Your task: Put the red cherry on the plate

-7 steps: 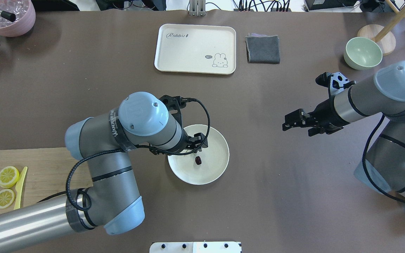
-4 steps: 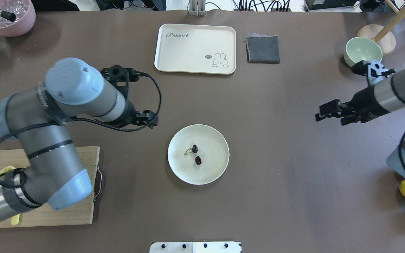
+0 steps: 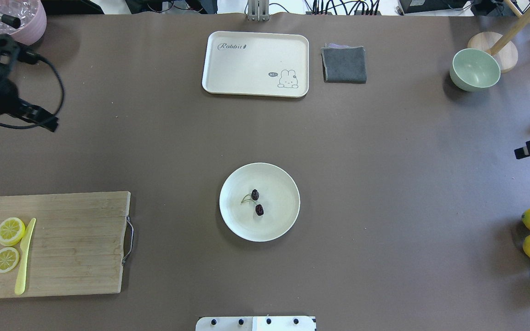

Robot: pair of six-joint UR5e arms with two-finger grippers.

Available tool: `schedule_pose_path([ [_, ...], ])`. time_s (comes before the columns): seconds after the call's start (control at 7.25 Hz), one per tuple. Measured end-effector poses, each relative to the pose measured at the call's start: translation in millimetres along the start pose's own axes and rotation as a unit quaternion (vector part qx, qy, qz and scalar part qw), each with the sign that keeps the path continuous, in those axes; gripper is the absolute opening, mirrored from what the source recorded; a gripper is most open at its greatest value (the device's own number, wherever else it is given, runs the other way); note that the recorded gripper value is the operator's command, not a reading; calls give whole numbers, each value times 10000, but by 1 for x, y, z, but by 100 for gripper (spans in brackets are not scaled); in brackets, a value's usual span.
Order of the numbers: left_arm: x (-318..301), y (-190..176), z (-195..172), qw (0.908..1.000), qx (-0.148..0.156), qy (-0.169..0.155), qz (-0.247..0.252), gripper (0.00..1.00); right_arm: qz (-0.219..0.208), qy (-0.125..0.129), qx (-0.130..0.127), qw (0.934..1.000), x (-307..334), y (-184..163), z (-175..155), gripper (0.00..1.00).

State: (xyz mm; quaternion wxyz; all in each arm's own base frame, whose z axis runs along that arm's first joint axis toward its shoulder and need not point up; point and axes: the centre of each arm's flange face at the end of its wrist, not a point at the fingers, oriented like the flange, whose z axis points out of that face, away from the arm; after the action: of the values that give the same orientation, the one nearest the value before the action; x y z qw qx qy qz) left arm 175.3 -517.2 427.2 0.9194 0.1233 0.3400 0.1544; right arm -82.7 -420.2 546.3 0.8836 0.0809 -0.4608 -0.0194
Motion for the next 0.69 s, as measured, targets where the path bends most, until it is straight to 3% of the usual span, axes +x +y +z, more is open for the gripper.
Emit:
schedule_pose_path([
  [0.28,-126,34,-8,9995,-164,167,226,98,36,94,32,9999,32,10,-8,100],
  [0.69,-200,71,-5,9992,-276,190,-207,98,131,197,80,9997,62,10,-10,100],
])
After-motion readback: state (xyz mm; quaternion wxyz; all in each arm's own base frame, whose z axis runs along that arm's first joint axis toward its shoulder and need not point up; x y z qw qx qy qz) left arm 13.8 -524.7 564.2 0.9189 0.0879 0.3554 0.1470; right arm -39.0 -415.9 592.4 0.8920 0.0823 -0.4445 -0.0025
